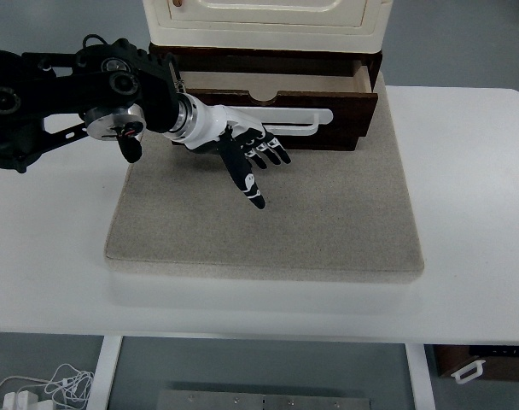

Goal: Close drawer under combined cabinet
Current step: 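Push the drawer front with the left hand toward the cabinet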

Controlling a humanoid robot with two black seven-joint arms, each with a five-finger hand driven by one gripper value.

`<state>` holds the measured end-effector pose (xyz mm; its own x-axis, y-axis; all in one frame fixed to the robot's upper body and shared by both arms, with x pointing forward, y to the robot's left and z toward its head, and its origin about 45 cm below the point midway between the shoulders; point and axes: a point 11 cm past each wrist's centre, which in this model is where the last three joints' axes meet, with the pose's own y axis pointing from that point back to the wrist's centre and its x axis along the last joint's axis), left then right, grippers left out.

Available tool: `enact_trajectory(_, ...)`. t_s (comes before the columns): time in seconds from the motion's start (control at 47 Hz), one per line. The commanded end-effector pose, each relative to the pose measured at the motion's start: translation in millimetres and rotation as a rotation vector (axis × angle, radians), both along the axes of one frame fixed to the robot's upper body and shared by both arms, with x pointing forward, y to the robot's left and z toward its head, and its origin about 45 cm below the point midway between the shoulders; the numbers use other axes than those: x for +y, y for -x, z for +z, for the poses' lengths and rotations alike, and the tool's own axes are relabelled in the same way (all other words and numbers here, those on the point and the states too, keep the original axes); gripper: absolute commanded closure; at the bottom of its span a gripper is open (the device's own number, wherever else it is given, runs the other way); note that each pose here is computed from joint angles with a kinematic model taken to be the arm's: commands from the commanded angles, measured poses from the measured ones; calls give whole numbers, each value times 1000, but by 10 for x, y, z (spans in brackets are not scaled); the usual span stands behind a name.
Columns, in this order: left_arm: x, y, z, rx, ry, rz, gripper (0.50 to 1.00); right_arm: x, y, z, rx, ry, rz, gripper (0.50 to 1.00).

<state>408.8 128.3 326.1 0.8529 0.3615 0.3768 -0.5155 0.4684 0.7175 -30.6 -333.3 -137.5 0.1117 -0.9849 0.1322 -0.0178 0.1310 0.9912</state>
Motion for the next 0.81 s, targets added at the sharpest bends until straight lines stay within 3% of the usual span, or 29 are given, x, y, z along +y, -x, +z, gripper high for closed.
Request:
enact_trajectory(0.0,37,-48,9,-20,-11,9,500,0,1,0,0,0,1,548)
enact_trajectory(0.787,301,-344,30,-70,36,181,500,0,0,0,0,0,-1,548)
